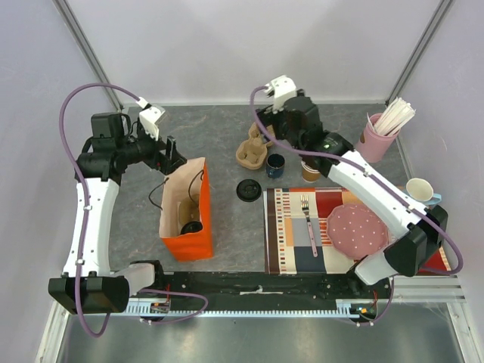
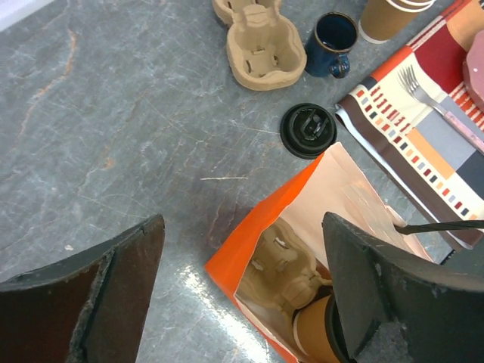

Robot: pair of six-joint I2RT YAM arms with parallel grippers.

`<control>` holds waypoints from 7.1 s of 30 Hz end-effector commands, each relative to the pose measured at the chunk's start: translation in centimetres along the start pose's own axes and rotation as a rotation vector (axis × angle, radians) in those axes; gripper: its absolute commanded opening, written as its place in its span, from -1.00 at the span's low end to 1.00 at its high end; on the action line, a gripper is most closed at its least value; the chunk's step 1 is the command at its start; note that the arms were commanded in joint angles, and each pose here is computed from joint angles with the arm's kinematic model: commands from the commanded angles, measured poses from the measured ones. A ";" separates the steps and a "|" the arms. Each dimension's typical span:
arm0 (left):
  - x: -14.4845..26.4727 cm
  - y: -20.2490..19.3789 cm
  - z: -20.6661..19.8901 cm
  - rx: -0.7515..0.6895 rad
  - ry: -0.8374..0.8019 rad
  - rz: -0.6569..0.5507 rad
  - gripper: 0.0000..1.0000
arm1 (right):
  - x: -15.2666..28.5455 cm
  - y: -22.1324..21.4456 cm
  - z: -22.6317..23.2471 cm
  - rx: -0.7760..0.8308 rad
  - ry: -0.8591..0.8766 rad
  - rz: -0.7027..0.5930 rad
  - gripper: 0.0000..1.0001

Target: Pack the takeout coffee

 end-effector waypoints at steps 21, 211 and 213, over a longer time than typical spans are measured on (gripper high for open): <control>3.5 3.4 1.0 -0.036 0.199 -0.013 0.98 | 4.3 -13.0 -30.5 -0.205 -0.619 0.184 0.17; -3.9 -14.4 10.2 0.222 0.655 -0.212 0.99 | 6.3 -18.1 -14.3 -0.363 -0.733 -0.100 0.96; -4.3 -15.5 9.7 0.199 0.655 -0.246 0.99 | 6.3 -19.7 -14.1 -0.377 -0.742 -0.086 0.96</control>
Point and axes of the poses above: each gripper's point midway between its finger pads, its own x axis back along the fingers, its own z axis along the line the jaws close on, y = z × x, the point moved 5 cm from there along x, back along the fingers, and after that the axes turned 2 degrees about -x, right-handed, at the moved point
